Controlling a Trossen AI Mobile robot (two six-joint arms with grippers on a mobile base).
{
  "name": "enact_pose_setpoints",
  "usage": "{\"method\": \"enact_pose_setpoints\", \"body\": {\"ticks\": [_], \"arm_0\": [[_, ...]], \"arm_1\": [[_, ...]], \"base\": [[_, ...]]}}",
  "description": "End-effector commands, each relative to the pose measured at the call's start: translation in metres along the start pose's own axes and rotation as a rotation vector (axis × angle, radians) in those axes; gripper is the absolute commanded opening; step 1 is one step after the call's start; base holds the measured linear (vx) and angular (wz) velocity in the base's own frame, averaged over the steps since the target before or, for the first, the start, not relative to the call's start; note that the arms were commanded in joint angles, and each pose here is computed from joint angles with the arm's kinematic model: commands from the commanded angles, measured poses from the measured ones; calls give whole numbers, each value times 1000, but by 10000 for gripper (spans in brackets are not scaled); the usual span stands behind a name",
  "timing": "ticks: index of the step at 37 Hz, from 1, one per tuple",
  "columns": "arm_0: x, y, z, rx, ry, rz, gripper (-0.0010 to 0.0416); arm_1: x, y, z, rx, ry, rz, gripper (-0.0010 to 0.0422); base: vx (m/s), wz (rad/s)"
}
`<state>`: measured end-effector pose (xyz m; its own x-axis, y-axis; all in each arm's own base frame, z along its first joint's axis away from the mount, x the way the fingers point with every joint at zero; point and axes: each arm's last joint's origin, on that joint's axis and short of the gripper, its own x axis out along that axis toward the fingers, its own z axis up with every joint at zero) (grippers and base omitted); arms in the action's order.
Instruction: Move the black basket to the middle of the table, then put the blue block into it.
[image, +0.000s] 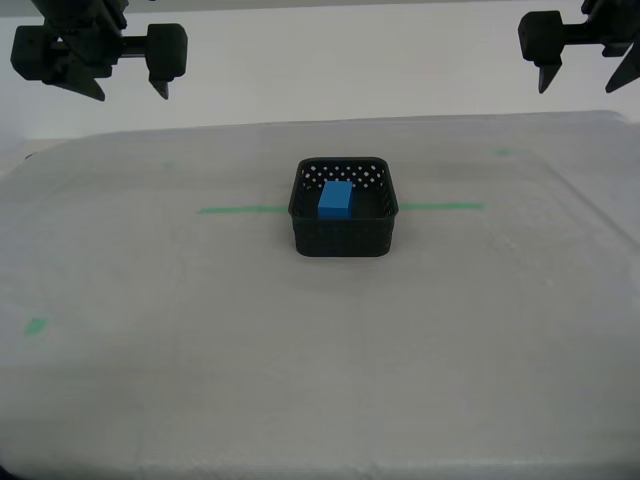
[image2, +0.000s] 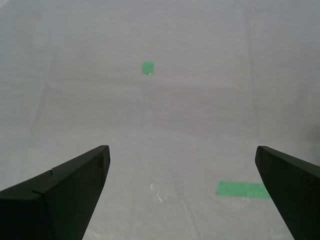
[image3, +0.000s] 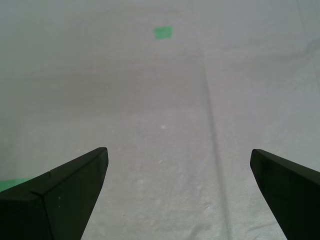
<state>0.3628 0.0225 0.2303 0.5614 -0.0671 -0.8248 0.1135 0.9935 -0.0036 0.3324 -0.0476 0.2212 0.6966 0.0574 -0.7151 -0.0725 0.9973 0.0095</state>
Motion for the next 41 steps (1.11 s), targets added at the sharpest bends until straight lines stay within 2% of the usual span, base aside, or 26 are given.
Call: {"method": "enact_pose_setpoints", "body": {"ticks": [1,41], "arm_0": [[0,0,0,-2,-1,1,399],[0,0,0,-2,-2,1,398]], "arm_1": [[0,0,1,2,-3,2,400],[0,0,1,2,-3,2,400]], "base": [[0,0],[0,0]]}}
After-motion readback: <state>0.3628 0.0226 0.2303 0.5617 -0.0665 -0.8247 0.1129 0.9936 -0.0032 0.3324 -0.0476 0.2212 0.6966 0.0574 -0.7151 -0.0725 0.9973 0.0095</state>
